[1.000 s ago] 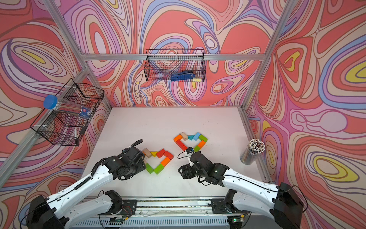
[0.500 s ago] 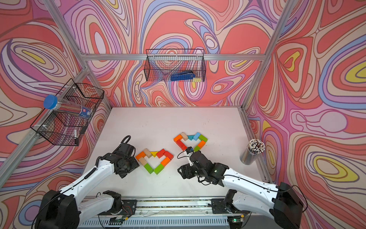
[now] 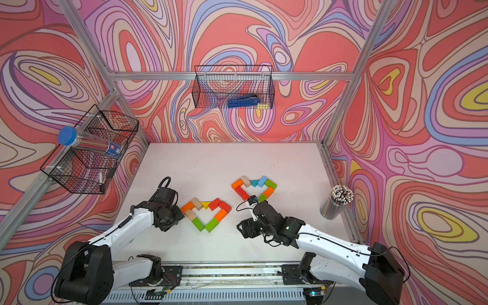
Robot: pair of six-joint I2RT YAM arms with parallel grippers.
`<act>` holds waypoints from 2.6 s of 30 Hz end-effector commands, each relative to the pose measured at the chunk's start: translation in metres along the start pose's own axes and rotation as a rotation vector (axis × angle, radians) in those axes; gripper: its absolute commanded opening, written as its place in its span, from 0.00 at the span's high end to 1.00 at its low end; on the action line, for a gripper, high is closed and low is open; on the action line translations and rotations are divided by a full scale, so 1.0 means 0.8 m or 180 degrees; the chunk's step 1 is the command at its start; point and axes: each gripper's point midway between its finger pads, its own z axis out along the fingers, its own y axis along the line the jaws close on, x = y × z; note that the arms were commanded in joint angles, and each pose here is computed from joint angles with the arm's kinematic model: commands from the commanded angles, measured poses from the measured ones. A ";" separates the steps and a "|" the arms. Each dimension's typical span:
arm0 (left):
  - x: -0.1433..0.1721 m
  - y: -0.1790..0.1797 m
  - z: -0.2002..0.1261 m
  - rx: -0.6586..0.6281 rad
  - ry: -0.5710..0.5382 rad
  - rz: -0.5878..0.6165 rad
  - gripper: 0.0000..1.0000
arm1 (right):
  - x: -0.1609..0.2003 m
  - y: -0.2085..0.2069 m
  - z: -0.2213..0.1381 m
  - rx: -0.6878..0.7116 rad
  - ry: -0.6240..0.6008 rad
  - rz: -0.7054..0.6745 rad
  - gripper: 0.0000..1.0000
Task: Assemble a heart with building blocks
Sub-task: Pick up the building block from the center of the board, then place the building block at the center of the board.
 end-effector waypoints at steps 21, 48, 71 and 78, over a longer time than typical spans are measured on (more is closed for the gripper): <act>-0.006 0.008 -0.012 -0.0016 -0.0045 0.0079 0.75 | -0.007 0.002 0.001 0.0010 -0.0053 0.0018 0.22; 0.188 -0.039 -0.048 0.0238 0.0269 0.2120 0.70 | -0.014 0.012 0.008 -0.0052 0.0003 -0.0019 0.22; 0.213 -0.058 -0.025 0.0165 0.0549 0.2504 0.42 | -0.012 0.008 0.003 -0.0016 -0.0013 -0.0005 0.22; 0.211 -0.041 -0.042 0.0126 0.0621 0.2290 0.41 | -0.008 0.005 0.003 -0.0004 -0.0013 0.0021 0.22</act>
